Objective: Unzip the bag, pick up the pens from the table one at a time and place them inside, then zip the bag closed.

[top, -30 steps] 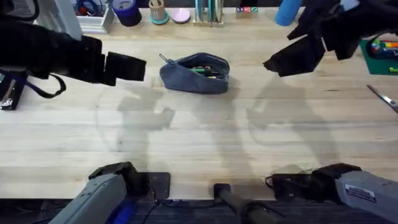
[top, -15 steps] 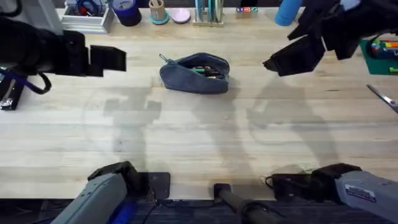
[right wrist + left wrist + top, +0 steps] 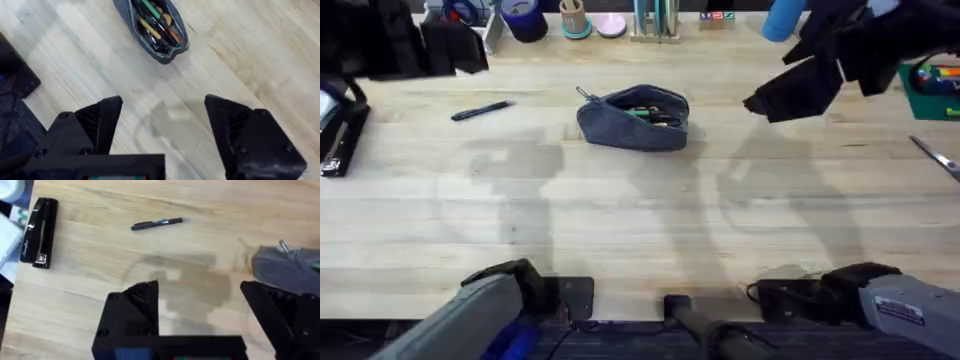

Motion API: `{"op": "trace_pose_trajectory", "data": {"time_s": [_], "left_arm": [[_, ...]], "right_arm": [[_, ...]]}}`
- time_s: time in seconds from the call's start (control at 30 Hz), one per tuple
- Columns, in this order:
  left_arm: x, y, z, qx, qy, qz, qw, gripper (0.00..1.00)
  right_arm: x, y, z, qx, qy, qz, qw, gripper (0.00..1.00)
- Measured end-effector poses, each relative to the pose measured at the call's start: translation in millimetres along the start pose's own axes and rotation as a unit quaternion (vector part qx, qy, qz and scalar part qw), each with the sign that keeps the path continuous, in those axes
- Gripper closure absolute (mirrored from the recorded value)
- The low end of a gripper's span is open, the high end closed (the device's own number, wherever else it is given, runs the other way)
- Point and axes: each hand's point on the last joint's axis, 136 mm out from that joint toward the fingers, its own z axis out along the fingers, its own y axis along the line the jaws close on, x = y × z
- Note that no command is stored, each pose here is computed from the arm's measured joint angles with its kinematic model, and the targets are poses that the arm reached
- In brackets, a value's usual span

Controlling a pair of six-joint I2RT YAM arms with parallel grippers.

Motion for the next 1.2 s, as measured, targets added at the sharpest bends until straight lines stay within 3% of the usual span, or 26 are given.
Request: {"op": "trace_pose_trajectory", "data": {"time_s": [0.33,0.5,0.77,0.9,1.03,1.2], "left_arm": [[-48.2,14.9,13,-0.029,-0.005,-0.085,0.996,0.007],[-62.0,25.6,11,-0.055,-0.026,-0.136,0.989,0.007],[-76.2,49.1,20,-0.096,-0.056,-0.226,0.968,0.007],[-83.2,61.3,36,-0.112,-0.061,-0.249,0.96,0.006],[-90.4,64.4,53,-0.114,-0.063,-0.266,0.955,0.006],[-90.2,64.6,70,-0.112,-0.058,-0.329,0.936,0.006]], "right_arm": [[0,0,0,0.0,0.0,0.0,1.0,0.004],[0,0,0,0.0,0.0,0.0,1.0,0.004],[-1,0,0,0.001,-0.002,-0.001,1.0,0.004],[-1,0,0,0.001,-0.002,-0.001,1.0,0.004],[-1,0,0,0.001,-0.002,-0.001,1.0,0.004],[-1,0,0,0.001,-0.002,-0.001,1.0,0.004]]}}
